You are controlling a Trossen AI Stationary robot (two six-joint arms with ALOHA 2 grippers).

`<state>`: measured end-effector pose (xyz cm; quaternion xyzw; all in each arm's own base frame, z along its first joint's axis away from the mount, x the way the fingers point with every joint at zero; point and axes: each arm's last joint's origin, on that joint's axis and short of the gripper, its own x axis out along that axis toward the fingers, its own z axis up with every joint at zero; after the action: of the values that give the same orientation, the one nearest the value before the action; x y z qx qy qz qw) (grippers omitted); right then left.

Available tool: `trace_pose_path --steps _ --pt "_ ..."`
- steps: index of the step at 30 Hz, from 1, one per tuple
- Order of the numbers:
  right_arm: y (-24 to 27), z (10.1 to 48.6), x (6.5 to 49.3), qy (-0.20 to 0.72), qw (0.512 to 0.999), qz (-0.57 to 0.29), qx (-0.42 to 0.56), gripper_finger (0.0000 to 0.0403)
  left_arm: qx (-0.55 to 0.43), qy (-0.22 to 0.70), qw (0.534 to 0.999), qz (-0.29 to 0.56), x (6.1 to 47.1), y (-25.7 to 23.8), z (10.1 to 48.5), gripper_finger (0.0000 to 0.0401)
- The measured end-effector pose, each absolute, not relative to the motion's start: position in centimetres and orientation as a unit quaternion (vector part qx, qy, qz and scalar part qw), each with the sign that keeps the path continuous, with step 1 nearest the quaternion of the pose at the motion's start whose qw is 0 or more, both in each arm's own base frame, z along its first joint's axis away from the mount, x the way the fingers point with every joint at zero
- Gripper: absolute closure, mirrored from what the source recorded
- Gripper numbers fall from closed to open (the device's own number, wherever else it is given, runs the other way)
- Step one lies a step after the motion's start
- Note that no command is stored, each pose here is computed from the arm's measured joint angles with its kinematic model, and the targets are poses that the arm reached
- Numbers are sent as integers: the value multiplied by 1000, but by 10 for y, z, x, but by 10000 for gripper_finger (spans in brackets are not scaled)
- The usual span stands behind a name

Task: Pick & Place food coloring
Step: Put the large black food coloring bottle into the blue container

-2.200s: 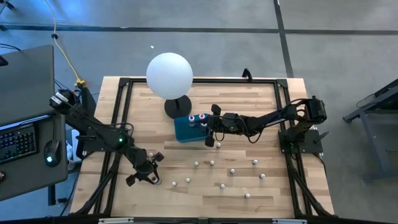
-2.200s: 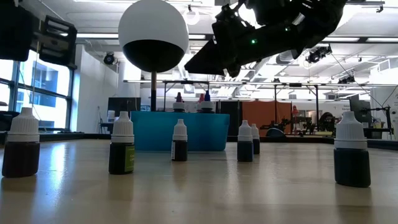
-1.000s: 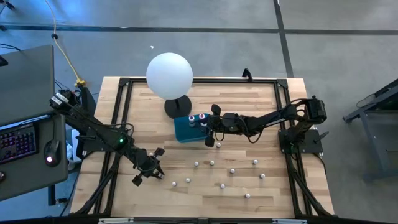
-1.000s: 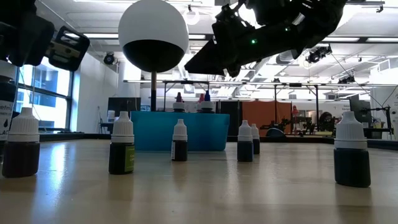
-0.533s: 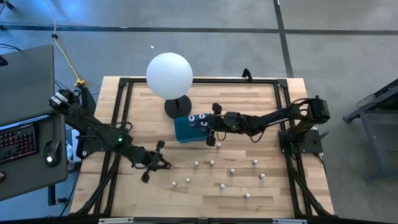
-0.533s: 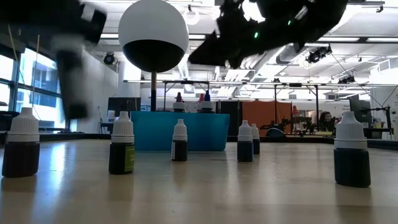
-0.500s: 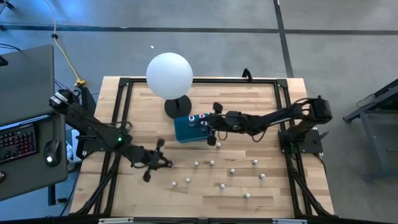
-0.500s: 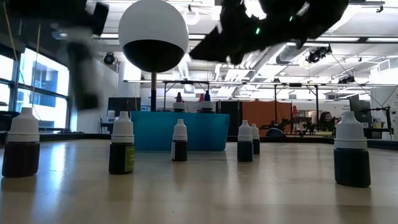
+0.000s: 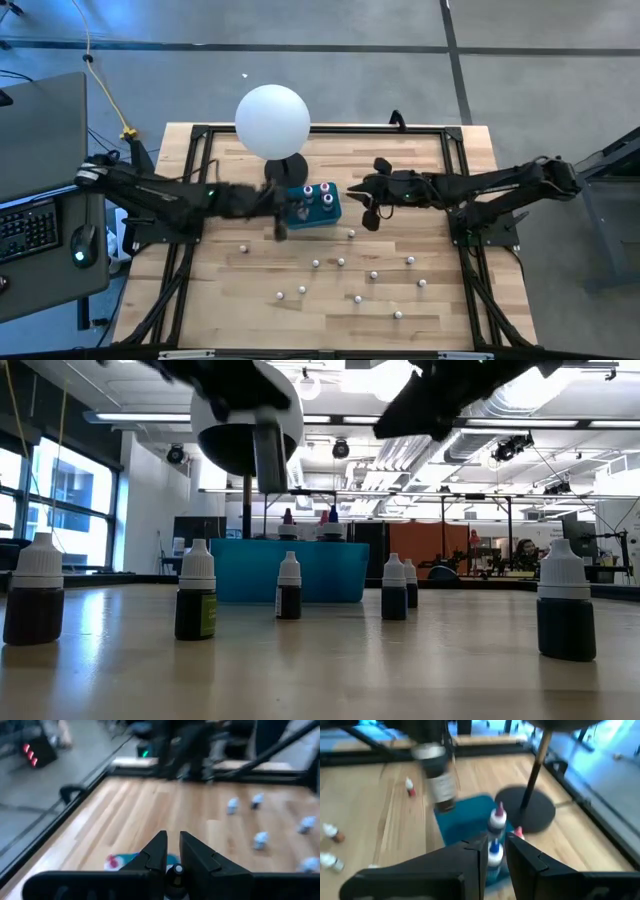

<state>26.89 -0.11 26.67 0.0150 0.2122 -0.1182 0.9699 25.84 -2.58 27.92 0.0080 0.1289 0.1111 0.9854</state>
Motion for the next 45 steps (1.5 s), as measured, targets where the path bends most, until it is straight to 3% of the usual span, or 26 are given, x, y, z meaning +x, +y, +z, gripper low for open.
trace_pose_path --steps 8,22,45 --pt "-2 264 267 231 966 -116 -1 357 -13 163 976 141 295 17 242 358" --pt "-2 266 268 222 969 -109 -20 363 -14 197 969 147 325 22 189 357" --pt "-2 266 268 221 969 -109 -20 346 -1 181 968 172 329 23 188 346"
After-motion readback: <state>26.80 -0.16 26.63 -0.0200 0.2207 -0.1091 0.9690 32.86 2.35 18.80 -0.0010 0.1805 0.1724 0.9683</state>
